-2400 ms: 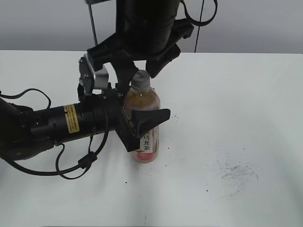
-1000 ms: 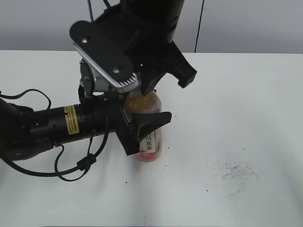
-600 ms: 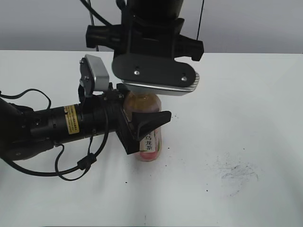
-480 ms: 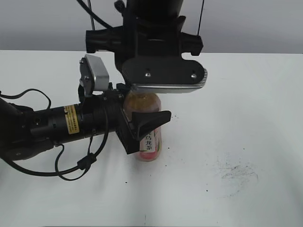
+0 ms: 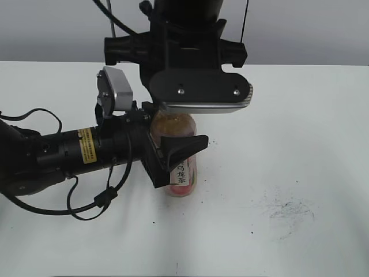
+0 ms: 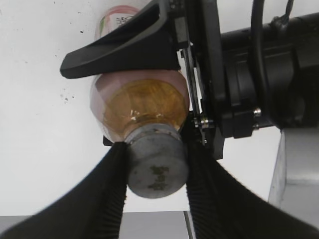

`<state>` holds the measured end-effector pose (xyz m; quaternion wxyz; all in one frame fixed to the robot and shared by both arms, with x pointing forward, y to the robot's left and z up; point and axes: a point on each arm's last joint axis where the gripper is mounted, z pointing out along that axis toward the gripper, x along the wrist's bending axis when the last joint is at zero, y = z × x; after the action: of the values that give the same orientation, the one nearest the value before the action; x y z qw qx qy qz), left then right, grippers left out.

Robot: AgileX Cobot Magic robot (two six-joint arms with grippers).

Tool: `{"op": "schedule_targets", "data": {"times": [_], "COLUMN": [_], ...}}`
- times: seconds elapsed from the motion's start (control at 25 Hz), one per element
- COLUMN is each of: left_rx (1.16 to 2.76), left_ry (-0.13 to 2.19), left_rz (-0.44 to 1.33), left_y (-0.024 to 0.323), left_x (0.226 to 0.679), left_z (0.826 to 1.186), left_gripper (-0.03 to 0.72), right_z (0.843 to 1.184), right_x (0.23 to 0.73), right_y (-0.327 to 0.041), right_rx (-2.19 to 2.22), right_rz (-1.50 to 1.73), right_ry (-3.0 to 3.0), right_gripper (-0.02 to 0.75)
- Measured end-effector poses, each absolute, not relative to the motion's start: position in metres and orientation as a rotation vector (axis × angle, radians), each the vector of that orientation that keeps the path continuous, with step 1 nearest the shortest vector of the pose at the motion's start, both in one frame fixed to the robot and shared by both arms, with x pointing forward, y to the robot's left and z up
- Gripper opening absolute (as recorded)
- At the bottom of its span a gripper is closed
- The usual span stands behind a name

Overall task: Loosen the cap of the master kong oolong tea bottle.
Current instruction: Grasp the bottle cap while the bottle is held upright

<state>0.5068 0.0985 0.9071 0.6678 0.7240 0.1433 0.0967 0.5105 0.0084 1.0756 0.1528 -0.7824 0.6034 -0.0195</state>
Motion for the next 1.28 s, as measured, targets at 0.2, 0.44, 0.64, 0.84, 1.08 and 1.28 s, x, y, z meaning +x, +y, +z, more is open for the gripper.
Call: {"op": "schedule_targets", "data": {"times": [0.2, 0.44, 0.64, 0.84, 1.08, 1.28], "left_rx": [1.634, 1.634, 1.629, 1.623, 1.63, 1.629], "left_ry": [0.322, 0.323, 0.34, 0.358, 0.343, 0.342], "left_rz": [0.218, 0.216, 0.216, 0.212, 0.213, 0.214], "left_y": [0.098, 0.099, 0.099, 0.099, 0.099, 0.099], "left_x": [0.507, 0.507, 0.508, 0.509, 0.508, 0.508], "left_z": [0.907, 0.907, 0.907, 0.907, 0.907, 0.907], "left_gripper": [0.445, 0.445, 0.445, 0.445, 0.445, 0.445], "right_z": [1.076, 1.076, 1.076, 1.075, 1.075, 1.076], "right_x": [0.51, 0.51, 0.506, 0.503, 0.51, 0.516], "right_y": [0.009, 0.008, 0.011, 0.013, 0.008, 0.006], "right_rx": [-2.242, -2.149, -1.994, -1.809, -1.201, -0.643], "right_rz": [-0.052, -0.006, 0.097, 0.163, 0.127, 0.154], "right_ry": [1.734, 1.851, 2.026, 2.226, 2.575, 2.731], "right_gripper": [0.275, 0.307, 0.369, 0.496, 0.578, 0.582]}}
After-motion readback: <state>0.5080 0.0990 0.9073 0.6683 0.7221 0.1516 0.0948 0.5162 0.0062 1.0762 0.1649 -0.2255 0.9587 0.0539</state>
